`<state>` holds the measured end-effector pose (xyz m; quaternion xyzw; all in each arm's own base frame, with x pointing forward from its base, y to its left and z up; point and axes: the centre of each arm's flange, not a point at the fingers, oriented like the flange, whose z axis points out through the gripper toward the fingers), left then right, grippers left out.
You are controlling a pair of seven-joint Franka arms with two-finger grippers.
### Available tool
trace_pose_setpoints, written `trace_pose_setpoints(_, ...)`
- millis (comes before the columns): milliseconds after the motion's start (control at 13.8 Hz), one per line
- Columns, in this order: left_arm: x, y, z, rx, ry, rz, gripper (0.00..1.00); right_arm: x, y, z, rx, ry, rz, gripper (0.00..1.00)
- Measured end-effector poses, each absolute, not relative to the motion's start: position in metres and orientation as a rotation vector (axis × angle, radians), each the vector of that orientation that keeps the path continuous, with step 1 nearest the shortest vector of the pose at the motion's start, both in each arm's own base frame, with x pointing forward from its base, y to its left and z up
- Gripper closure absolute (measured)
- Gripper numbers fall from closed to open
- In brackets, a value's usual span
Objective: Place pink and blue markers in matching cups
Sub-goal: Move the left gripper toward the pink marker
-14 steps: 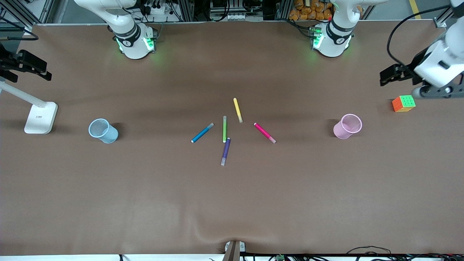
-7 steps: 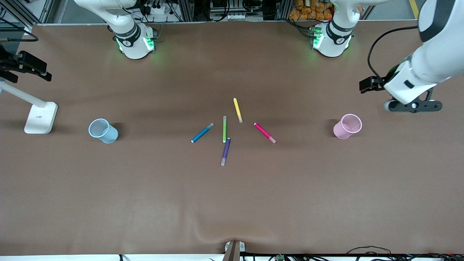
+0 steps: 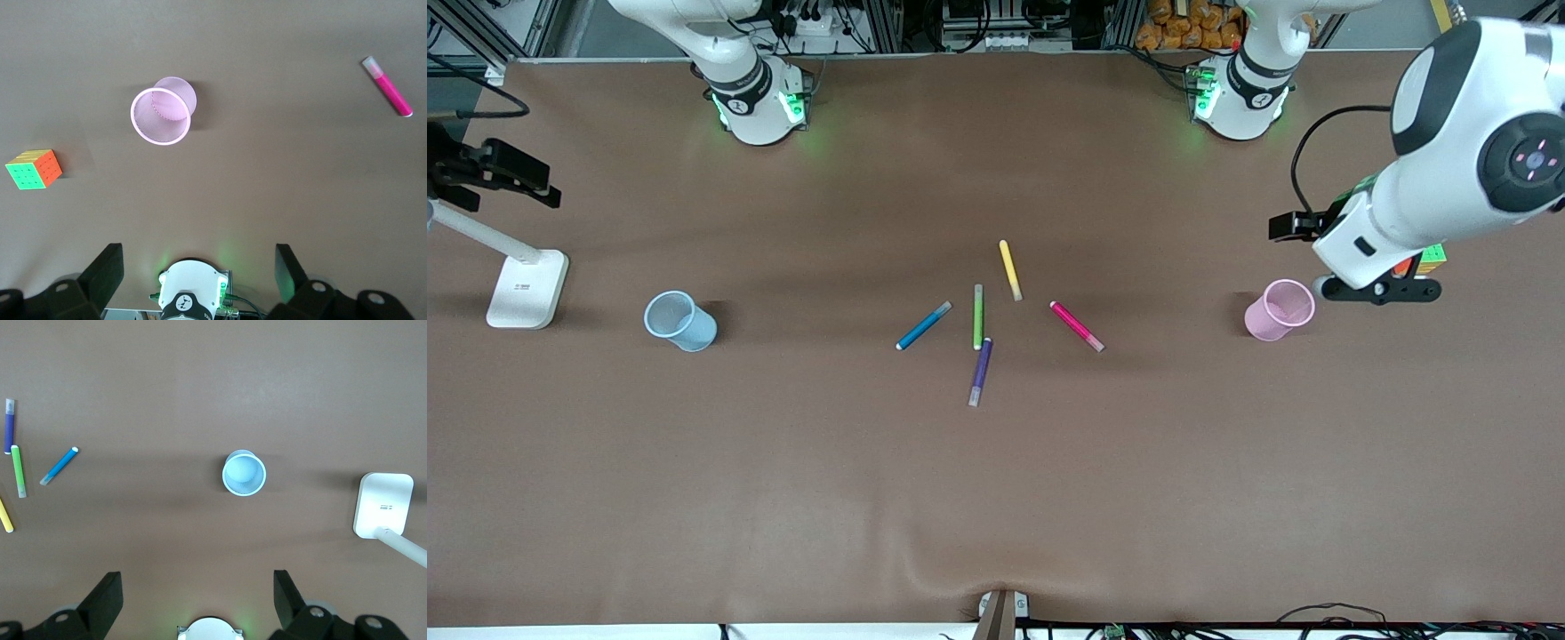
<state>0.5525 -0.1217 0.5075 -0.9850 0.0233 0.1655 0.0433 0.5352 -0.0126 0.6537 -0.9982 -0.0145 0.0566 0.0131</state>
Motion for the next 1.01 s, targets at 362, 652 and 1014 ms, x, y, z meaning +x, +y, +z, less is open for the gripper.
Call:
trace_pose_setpoints(362,0.556,-0.121,0.489,-2.998,0.073,0.570,0.00,0.537,-0.013,0.651,-3.109,-0.044,0.184,0.00)
trace_pose_setpoints(652,0.561,-0.120,0.466,-2.981,0.072,0.646,0.00,0.538,-0.013,0.649,-3.109,-0.043,0.190,0.00)
trace_pose_setpoints(1014,0.569,-0.118,0.427,-2.951,0.022,0.745,0.00,0.543,-0.013,0.639,-3.107,-0.042,0.222,0.00)
